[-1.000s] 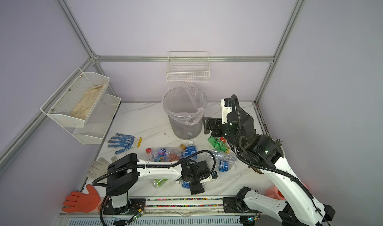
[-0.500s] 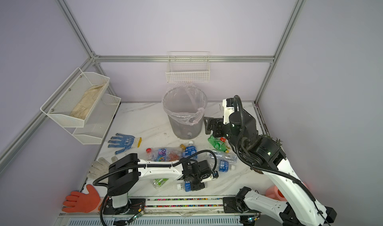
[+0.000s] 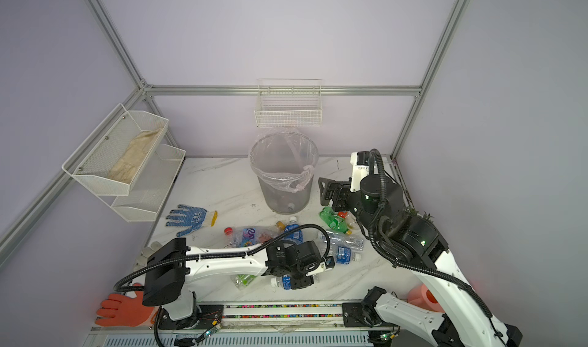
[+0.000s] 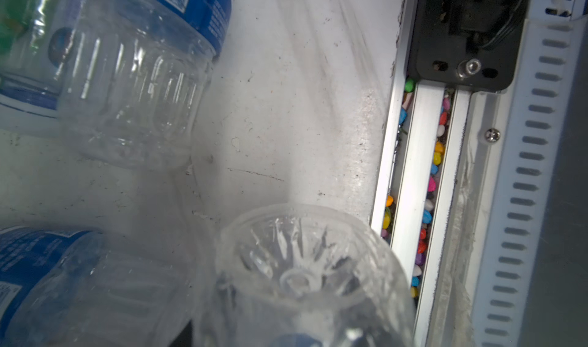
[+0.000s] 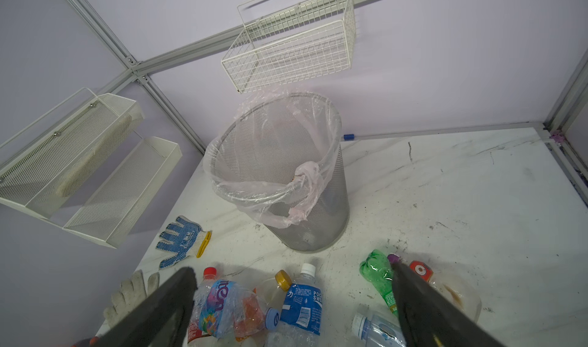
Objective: Throw the plastic bottles in the bin
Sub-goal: 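Close the left gripper on the clear water bottle's base, then lift the water bottle with the left gripper and carry it over the bin, then open the left gripper to drop the bottle into the bin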
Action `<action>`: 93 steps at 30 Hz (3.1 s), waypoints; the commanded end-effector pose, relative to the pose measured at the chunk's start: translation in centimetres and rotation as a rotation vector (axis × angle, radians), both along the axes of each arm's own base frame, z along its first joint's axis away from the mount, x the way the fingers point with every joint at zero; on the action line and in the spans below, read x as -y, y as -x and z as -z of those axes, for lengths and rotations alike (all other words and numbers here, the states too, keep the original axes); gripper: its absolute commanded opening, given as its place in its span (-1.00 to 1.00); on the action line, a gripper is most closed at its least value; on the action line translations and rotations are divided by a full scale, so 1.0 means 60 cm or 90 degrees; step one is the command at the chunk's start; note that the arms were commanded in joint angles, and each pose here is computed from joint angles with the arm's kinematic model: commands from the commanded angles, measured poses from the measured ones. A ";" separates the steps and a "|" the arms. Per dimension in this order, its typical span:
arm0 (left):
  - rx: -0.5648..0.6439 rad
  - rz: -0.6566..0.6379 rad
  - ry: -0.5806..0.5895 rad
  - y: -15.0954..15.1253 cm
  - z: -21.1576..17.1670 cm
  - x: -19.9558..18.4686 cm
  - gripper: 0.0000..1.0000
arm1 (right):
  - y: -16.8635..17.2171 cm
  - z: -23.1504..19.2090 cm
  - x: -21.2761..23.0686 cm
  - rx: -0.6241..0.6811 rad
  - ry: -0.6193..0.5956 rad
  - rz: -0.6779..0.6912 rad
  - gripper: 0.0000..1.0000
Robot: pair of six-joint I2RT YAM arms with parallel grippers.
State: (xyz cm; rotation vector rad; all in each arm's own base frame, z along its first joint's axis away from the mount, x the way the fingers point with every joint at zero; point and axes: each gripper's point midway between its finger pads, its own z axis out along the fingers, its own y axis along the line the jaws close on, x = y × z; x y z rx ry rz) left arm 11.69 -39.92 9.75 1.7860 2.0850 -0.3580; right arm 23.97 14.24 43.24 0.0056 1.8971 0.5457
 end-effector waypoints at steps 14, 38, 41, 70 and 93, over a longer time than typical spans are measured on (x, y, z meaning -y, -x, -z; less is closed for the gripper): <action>0.165 -0.065 0.327 -0.056 -0.350 0.020 -0.32 | 0.013 0.023 0.048 -0.007 -0.026 0.076 0.95; 0.329 -0.318 0.757 -0.217 -0.720 -0.191 -0.35 | 0.017 0.124 0.025 -0.088 -0.012 0.047 0.95; 0.332 -0.321 0.763 -0.221 -0.723 -0.193 -0.36 | 0.015 0.135 0.024 -0.097 -0.008 0.049 0.95; 0.386 -0.352 0.794 -0.311 -0.809 -0.205 -0.36 | 0.015 0.145 0.023 -0.108 -0.012 0.052 0.95; 0.320 -0.533 0.690 -0.510 -0.733 -0.202 1.00 | 0.032 0.106 0.029 -0.085 -0.043 0.035 0.95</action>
